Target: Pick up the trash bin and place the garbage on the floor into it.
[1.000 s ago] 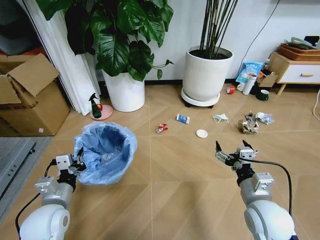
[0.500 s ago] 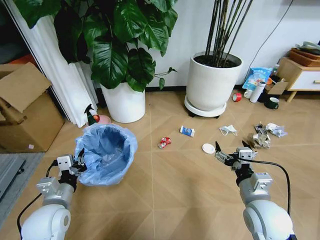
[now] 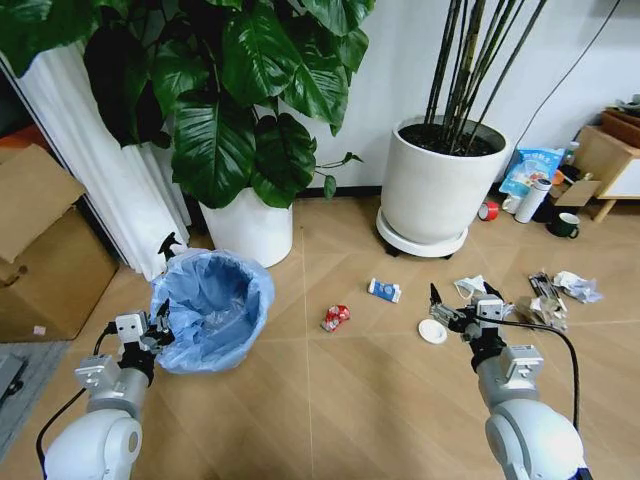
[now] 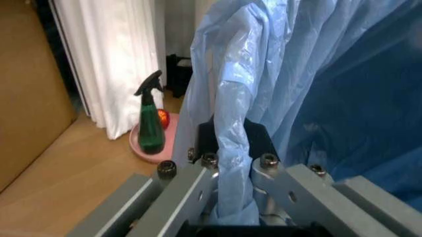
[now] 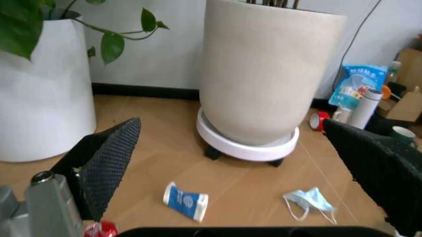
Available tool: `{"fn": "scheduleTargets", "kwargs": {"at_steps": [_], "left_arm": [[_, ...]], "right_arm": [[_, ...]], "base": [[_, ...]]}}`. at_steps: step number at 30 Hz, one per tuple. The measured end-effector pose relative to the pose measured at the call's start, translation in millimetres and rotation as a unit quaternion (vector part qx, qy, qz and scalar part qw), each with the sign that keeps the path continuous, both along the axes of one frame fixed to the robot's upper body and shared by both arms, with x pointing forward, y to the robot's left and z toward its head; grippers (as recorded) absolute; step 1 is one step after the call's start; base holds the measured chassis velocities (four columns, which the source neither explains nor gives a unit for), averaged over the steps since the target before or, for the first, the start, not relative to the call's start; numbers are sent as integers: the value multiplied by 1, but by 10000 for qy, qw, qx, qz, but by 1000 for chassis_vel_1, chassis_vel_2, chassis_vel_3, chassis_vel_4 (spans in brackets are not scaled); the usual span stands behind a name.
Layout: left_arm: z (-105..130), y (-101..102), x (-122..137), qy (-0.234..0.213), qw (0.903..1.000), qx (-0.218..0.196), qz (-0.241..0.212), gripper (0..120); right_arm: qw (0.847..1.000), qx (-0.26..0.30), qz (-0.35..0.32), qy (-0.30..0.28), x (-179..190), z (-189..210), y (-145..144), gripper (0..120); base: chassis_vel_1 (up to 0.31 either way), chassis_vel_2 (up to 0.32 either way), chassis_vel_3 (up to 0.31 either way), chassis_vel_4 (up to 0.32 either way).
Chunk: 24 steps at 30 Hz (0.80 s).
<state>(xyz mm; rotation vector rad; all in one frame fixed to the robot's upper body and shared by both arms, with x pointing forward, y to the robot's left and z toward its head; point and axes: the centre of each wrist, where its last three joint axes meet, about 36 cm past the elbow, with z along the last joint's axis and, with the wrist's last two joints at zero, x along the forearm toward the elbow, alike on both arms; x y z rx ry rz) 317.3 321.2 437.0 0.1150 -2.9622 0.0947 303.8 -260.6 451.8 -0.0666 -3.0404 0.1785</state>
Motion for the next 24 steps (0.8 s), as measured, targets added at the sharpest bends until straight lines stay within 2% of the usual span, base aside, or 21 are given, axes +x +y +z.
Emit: {"fn": "scheduleTargets", "kwargs": {"at_steps": [7,16,20,21,24], "left_arm": [[-4,3,-3,31,10000,-21,63,0],[-18,12,-5,77,9998,-87,159,0],[-26,18,-8,118,9999,-47,30,0],[-26,18,-8,118,9999,-47,30,0],[-25,22,-8,151,9999,5,-44,0]], "right_arm": [[9999,28,94,68,5,-13,4,100],[9990,118,117,417,30,-59,9,100],[9961,337,161,794,51,-105,25,100],[9961,337,161,794,51,-105,25,100],[9914,548,280,1159,70,-143,44,100]], "base": [[-140,175,158,-159],[5,-12,-13,8],[0,0,0,0],[0,0,0,0],[0,0,0,0]]}}
